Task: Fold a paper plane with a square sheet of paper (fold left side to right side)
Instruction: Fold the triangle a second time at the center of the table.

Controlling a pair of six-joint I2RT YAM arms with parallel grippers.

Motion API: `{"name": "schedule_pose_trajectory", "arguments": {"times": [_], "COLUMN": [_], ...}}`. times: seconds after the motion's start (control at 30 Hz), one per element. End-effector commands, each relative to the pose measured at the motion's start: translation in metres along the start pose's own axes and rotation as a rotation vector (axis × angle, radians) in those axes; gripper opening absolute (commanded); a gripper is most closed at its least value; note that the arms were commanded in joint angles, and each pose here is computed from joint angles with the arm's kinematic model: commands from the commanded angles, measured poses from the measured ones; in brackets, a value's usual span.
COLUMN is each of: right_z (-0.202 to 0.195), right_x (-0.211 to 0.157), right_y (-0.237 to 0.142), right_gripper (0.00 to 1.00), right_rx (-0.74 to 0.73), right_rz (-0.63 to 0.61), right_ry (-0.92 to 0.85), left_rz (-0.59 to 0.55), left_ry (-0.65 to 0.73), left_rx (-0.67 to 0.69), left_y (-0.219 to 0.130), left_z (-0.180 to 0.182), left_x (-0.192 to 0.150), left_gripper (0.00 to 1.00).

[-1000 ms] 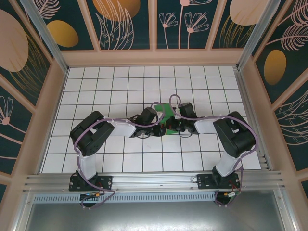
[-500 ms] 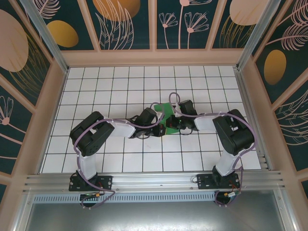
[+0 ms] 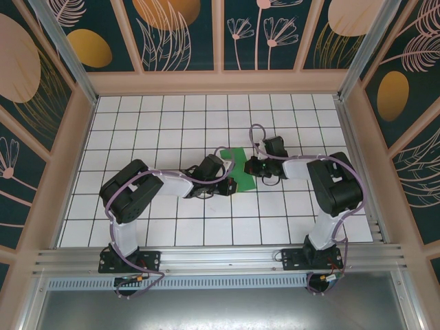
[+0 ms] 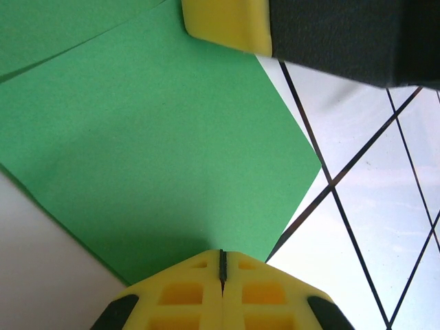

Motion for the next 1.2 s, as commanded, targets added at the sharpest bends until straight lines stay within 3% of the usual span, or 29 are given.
{"name": "schedule_pose_trajectory", "arguments": {"times": [0.0, 0.17, 0.3, 0.47, 0.67, 1.17], "right_z": [-0.021, -0.023, -0.003, 0.020, 0.031, 0.001], "right_x": [0.021, 0.038, 0.041, 0.015, -0.014, -0.033], "right_y": [-0.001, -0.007, -0.025, -0.033, -0.013, 0.013], "right_gripper": [0.00, 0.00, 0.00, 0.00, 0.00, 0.00], "right_rx": [-0.081, -0.078, -0.036, 0.025, 0.088, -0.048], "right_rz": [-0.052, -0.081, -0.125, -0.092, -0.011, 0.117], "right_ry": [0.005, 0.014, -0.016, -0.044, -0.019, 0.050], "left_rz": [0.151, 0.139, 0.123, 0.111, 0.103, 0.039], "left_ry": [-0.081, -0.081, -0.080, -0.072, -0.066, -0.030], "left_rx": [0.141, 0.135, 0.124, 0.115, 0.110, -0.022], "left_y": [0.000, -0.001, -0.002, -0.002, -0.002, -0.023], "left_z": [0.032, 0.030, 0.028, 0.024, 0.022, -0.022], "left_x": [-0.044, -0.041, -0.037, -0.032, -0.029, 0.008], "left_gripper": [0.00, 0.00, 0.00, 0.00, 0.00, 0.04]}}
Point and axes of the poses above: each hand's point on the last joint's axis, 136 mm out from that joint toward the fingers, its own y axis out along the fingers, its own z axis along the line the jaws close on, x = y × z, the point moved 5 cm from there along -y, back along the fingers, and after that the axes turned 2 degrees about y, right-handed, at the moved point
